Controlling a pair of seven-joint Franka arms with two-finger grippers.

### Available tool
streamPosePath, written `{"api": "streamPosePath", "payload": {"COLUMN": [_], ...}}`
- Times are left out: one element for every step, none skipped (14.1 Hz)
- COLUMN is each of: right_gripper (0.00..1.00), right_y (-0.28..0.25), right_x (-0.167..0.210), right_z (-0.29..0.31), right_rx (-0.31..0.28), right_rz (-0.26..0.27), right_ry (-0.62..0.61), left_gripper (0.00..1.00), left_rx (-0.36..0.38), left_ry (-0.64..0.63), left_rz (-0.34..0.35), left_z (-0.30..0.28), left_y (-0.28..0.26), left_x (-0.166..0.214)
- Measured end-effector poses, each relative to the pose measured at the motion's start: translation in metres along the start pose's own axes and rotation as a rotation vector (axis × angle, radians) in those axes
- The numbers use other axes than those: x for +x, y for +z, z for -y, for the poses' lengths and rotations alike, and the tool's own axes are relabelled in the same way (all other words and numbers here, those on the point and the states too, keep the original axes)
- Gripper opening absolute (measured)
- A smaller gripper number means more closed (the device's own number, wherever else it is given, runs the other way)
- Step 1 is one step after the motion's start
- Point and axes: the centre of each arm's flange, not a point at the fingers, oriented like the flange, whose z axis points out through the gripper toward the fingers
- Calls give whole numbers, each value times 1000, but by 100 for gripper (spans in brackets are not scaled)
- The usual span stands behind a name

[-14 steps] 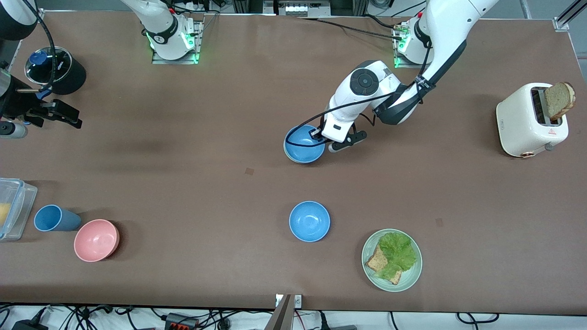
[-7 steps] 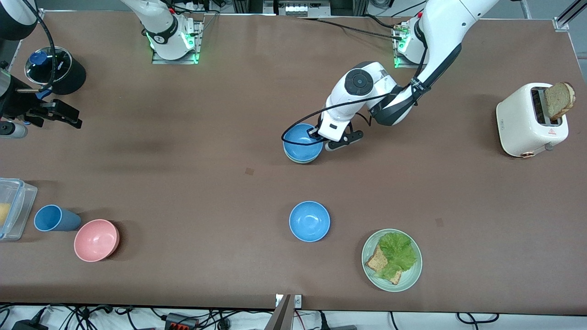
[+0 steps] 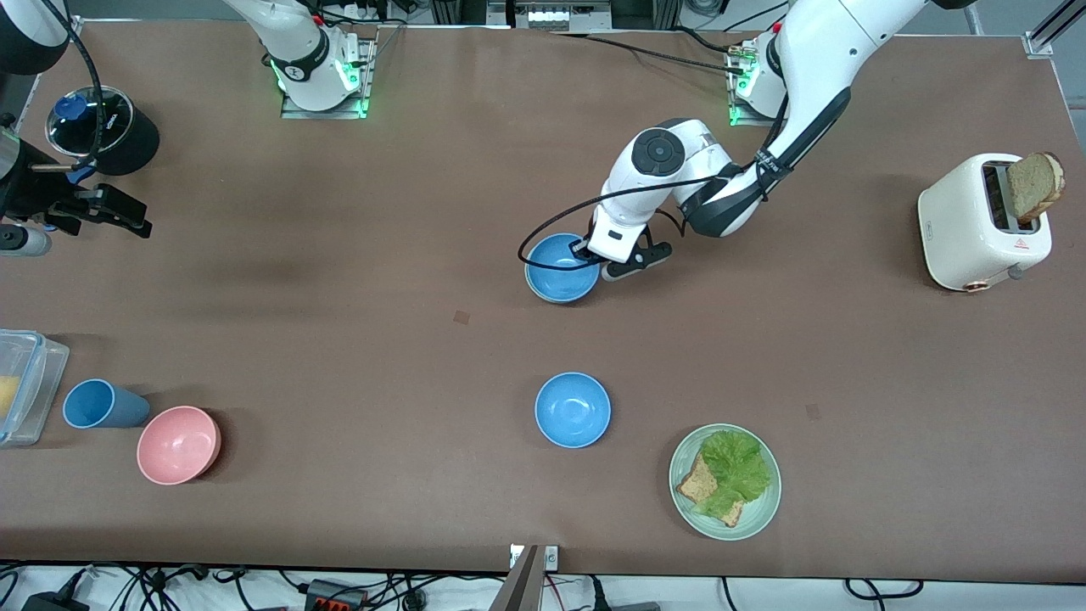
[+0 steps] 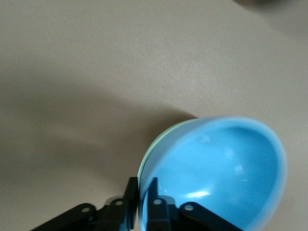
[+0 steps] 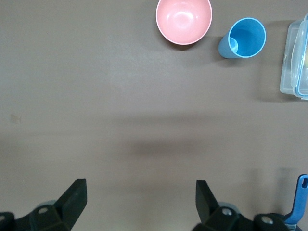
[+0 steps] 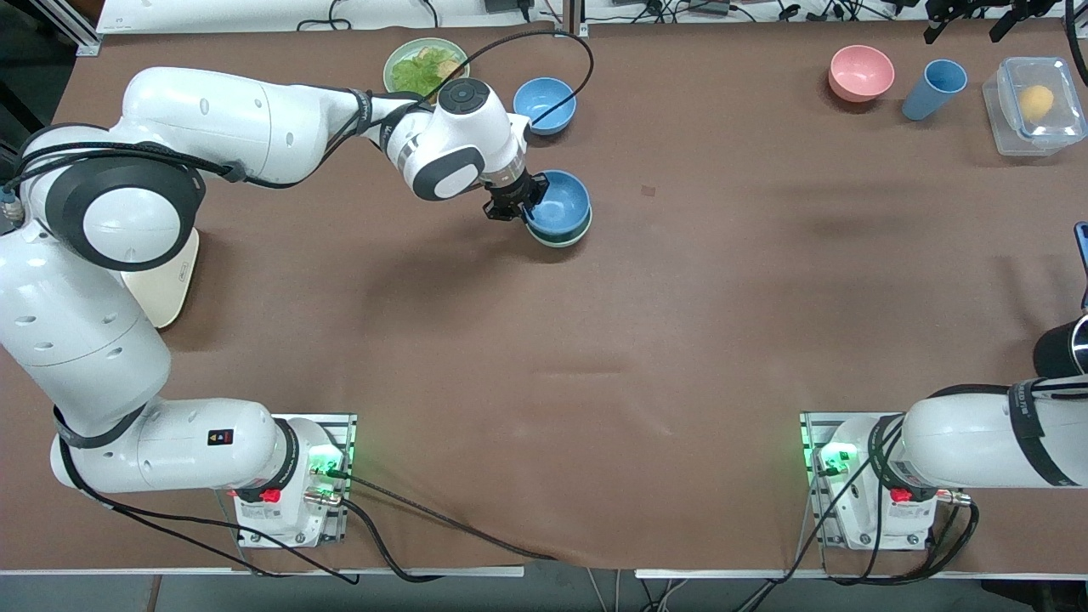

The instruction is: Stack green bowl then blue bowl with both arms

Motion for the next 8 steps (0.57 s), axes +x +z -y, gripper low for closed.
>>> {"api": "streamPosePath", "payload": {"right_gripper": [100, 100, 100, 100, 100, 100, 100, 100], "right_y": [0, 0, 0, 0, 0, 0, 0, 0], "right_x": [0, 0, 0, 0, 0, 0, 0, 0], "right_z": [0, 0, 0, 0, 0, 0, 0, 0], "right_rx": [0, 0, 0, 0, 0, 0, 0, 0], "right_rz": [0, 0, 0, 0, 0, 0, 0, 0], "right_ry": [0, 0, 0, 0, 0, 0, 0, 0], "left_gripper": [17, 22, 23, 27, 28, 28, 28, 28], "left_rx": [-2, -5, -5, 0, 12, 26, 40, 55], "left_ry": [-21, -36, -49, -62, -71, -78, -84, -88], "left_rz": [-3, -6, -9, -12, -14, -18, -22, -26], "left_z": [0, -1, 0, 1, 1, 1, -1, -3], "left_y": [-1, -2, -4, -6, -8, -11, -14, -18], "left_x": [3, 7, 11, 17, 22, 27, 31, 35]}}
